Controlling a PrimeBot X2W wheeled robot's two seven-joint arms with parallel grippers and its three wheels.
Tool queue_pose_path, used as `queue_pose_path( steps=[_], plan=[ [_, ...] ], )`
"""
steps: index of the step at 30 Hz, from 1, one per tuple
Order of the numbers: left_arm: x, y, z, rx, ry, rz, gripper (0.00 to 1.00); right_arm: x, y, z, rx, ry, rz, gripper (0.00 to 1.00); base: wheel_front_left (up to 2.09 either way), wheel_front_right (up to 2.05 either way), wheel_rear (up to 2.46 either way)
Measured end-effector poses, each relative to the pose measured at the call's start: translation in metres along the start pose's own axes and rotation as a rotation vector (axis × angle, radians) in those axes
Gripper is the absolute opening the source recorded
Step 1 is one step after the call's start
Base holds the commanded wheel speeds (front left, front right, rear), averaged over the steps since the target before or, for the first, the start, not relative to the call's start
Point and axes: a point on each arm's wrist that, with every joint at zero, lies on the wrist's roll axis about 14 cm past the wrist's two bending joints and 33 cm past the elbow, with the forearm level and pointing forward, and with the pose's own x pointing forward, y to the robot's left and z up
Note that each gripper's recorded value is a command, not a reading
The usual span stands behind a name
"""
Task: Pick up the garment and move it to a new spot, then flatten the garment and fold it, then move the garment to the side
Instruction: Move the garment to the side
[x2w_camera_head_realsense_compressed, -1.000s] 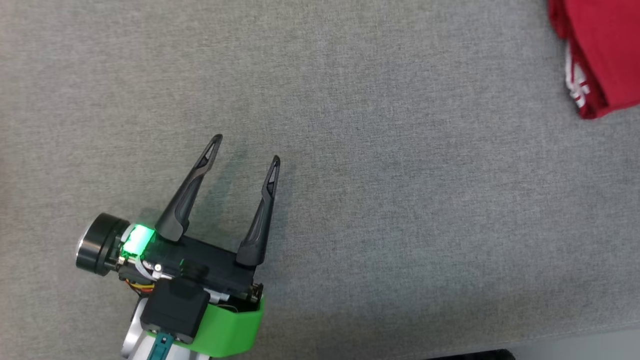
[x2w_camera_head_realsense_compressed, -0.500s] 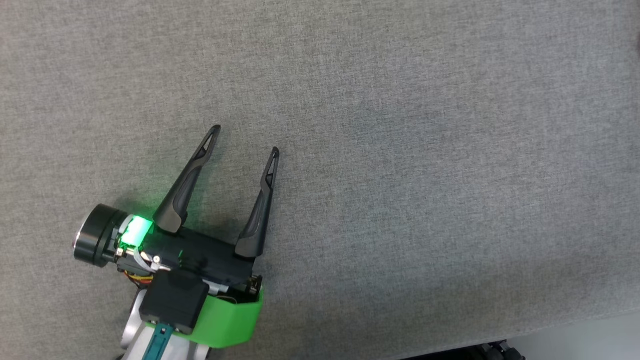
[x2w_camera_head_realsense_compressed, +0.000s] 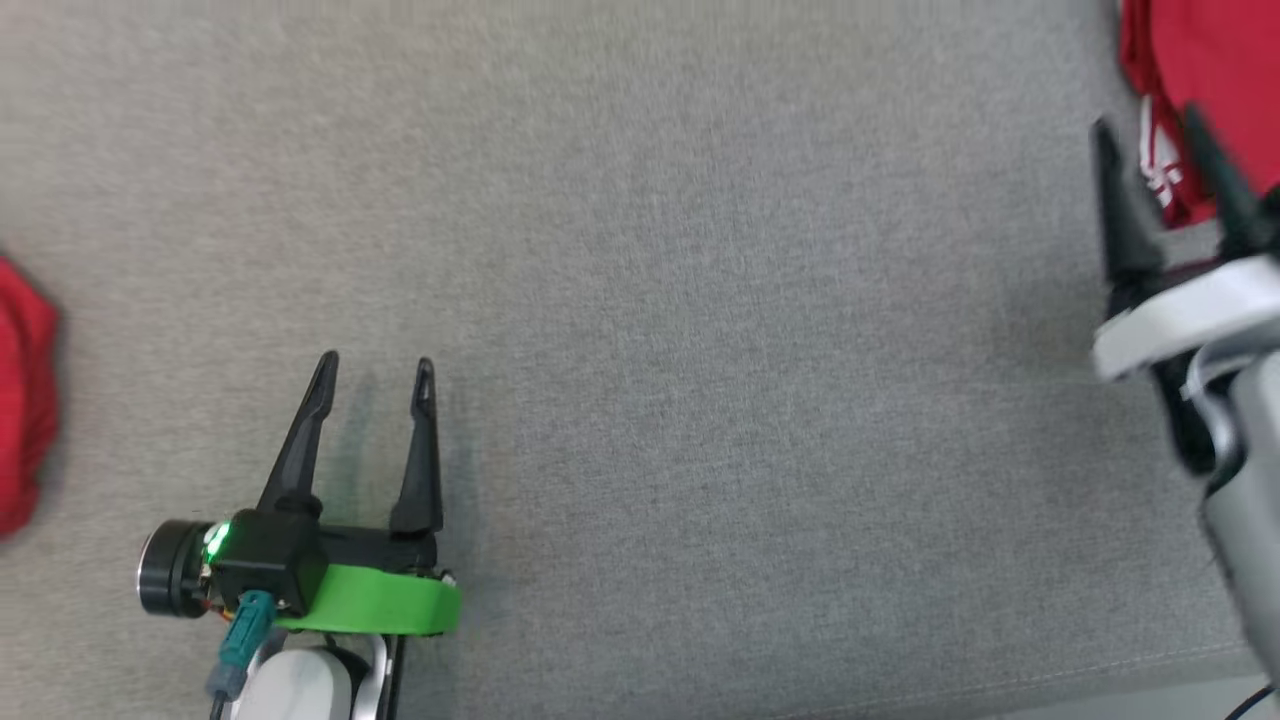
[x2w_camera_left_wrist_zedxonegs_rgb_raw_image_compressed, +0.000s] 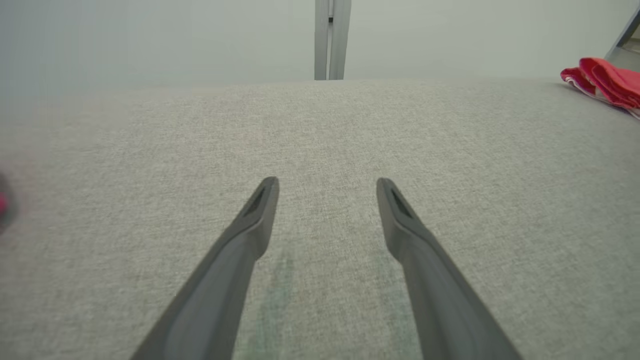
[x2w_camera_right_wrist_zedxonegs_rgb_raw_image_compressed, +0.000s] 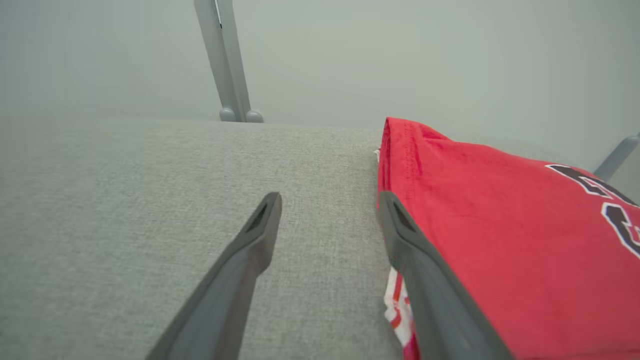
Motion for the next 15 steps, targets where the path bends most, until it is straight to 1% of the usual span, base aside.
queue_pose_path(
  steps=[7, 9, 13, 15],
  plan=[
    [-0.029, 0.01, 0.048, 0.021, -0.11, 0.053, 1.0, -0.046, 0.059, 0.038, 0.04, -0.117, 0.081, 1.0, 0.0, 0.0, 0.0],
    [-0.047, 0.009, 0.059, 0.028, -0.137, 0.061, 1.0, -0.067, 0.078, 0.055, 0.055, -0.171, 0.107, 1.0, 0.0, 0.0, 0.0],
    [-0.068, 0.014, 0.072, 0.032, -0.173, 0.093, 1.0, -0.097, 0.1, 0.061, 0.083, -0.191, 0.145, 1.0, 0.0, 0.0, 0.0],
    [-0.081, 0.014, 0.076, 0.035, -0.186, 0.105, 1.0, -0.114, 0.104, 0.058, 0.111, -0.186, 0.142, 1.0, 0.0, 0.0, 0.0]
  ],
)
